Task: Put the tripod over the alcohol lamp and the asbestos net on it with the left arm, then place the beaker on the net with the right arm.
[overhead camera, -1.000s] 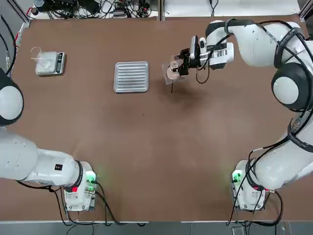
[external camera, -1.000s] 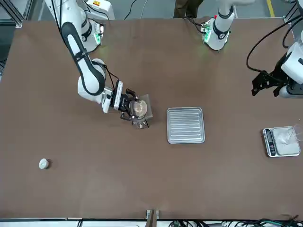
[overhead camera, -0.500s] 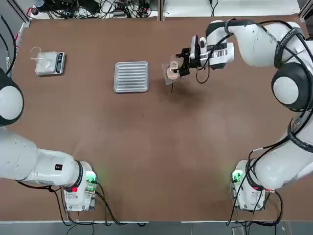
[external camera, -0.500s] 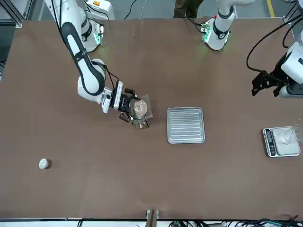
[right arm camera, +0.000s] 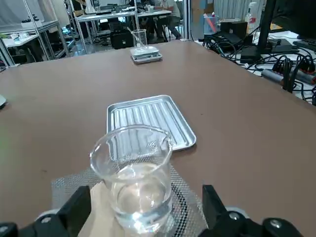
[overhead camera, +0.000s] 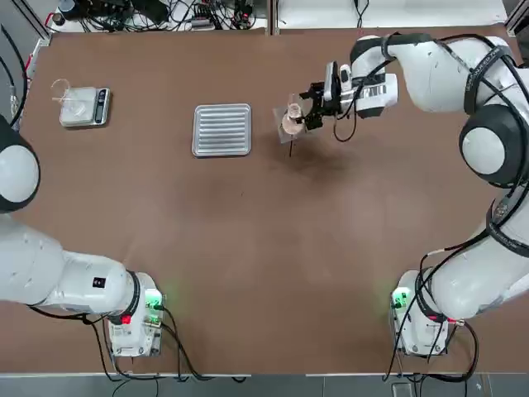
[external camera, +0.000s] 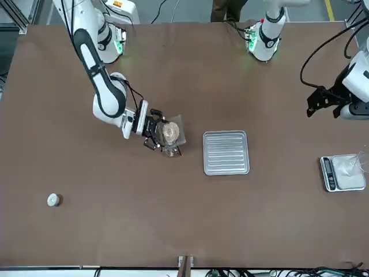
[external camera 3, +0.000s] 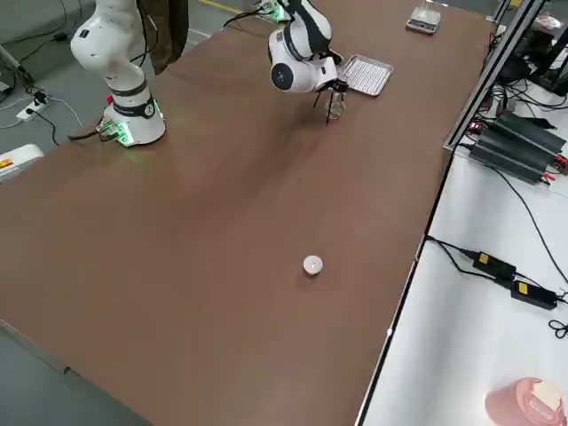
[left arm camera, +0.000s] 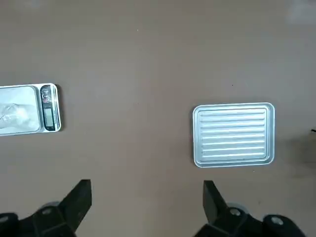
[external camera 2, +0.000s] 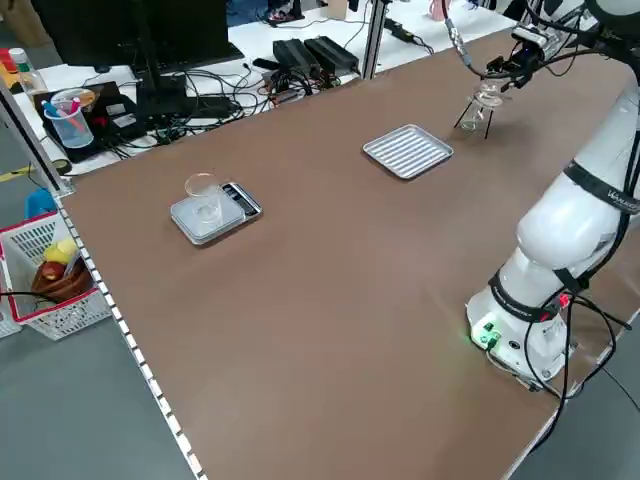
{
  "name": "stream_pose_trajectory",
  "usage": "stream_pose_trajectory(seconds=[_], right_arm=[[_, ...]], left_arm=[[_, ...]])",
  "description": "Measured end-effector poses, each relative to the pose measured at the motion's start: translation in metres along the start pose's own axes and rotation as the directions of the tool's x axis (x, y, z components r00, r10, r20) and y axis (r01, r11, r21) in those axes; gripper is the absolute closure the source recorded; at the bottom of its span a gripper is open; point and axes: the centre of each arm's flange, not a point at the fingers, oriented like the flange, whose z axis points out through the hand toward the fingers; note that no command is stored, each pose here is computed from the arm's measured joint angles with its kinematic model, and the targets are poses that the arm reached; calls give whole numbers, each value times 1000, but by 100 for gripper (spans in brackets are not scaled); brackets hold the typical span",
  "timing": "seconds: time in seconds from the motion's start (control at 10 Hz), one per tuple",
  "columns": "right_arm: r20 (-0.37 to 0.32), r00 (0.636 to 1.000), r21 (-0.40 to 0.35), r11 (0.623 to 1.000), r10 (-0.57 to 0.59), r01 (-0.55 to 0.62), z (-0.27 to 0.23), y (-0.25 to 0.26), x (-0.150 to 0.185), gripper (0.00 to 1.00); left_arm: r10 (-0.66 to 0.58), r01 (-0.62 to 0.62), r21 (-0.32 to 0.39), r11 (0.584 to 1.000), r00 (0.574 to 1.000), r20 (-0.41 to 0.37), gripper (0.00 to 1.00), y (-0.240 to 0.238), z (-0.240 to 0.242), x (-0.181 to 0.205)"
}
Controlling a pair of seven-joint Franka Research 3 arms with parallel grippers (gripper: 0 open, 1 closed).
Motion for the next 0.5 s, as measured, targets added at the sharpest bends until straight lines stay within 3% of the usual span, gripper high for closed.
stream_pose_trajectory(seconds=[0.5], right_arm=[[-1, 1000, -24, 1000, 6, -6, -17, 4, -1, 0]], left_arm=[[0, 0, 0, 1000, 1000, 2, 0, 0, 0, 0]])
